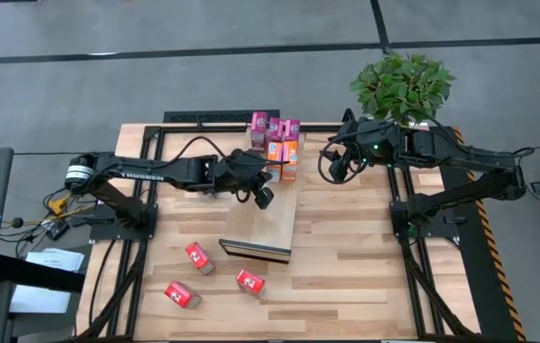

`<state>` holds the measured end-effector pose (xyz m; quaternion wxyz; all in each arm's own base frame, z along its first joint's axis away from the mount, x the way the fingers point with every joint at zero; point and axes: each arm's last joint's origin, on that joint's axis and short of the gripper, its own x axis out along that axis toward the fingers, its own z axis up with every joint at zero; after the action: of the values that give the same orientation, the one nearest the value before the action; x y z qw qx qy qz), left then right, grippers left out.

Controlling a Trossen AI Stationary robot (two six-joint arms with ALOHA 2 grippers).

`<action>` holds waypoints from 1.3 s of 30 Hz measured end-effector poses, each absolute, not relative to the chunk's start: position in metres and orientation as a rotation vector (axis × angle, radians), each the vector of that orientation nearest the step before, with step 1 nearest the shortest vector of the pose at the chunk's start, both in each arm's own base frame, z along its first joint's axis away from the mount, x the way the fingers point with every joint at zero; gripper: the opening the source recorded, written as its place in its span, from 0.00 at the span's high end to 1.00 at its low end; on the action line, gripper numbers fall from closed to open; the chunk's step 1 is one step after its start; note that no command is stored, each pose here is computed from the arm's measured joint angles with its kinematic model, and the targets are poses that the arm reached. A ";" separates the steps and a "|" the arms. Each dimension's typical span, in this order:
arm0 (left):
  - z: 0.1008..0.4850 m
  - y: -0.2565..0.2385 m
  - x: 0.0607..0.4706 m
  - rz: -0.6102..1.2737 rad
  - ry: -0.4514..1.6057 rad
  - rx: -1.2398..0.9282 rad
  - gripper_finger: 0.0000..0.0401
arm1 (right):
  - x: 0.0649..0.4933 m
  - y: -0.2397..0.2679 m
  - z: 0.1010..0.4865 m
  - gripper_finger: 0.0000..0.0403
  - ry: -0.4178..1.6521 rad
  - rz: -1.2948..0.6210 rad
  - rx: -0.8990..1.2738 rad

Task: Stack cereal on shelf
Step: Put the orange cereal box on the shelf, then put the blue cereal box on the shelf

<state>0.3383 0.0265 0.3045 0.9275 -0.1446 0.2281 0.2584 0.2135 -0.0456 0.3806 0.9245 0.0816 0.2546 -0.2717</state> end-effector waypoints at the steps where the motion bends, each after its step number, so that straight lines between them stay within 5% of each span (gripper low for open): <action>1: 0.304 0.026 0.338 0.516 0.470 -0.304 1.00 | 0.213 -0.046 0.381 0.39 0.521 -0.559 0.173; 18: 0.301 0.024 0.336 0.518 0.520 -0.295 1.00 | 0.263 -0.039 0.341 0.39 0.688 -0.526 0.160; 32: 0.305 0.030 0.337 0.563 0.474 -0.247 1.00 | 0.261 -0.037 0.343 0.39 0.685 -0.520 0.157; 39: 0.312 0.021 0.322 0.433 0.563 -0.290 1.00 | 0.260 -0.037 0.343 0.39 0.683 -0.517 0.158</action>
<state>0.3216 0.0206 0.3116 0.9274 -0.1413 0.2744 0.2114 0.2602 -0.0371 0.3432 0.9066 0.0767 0.3309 -0.2505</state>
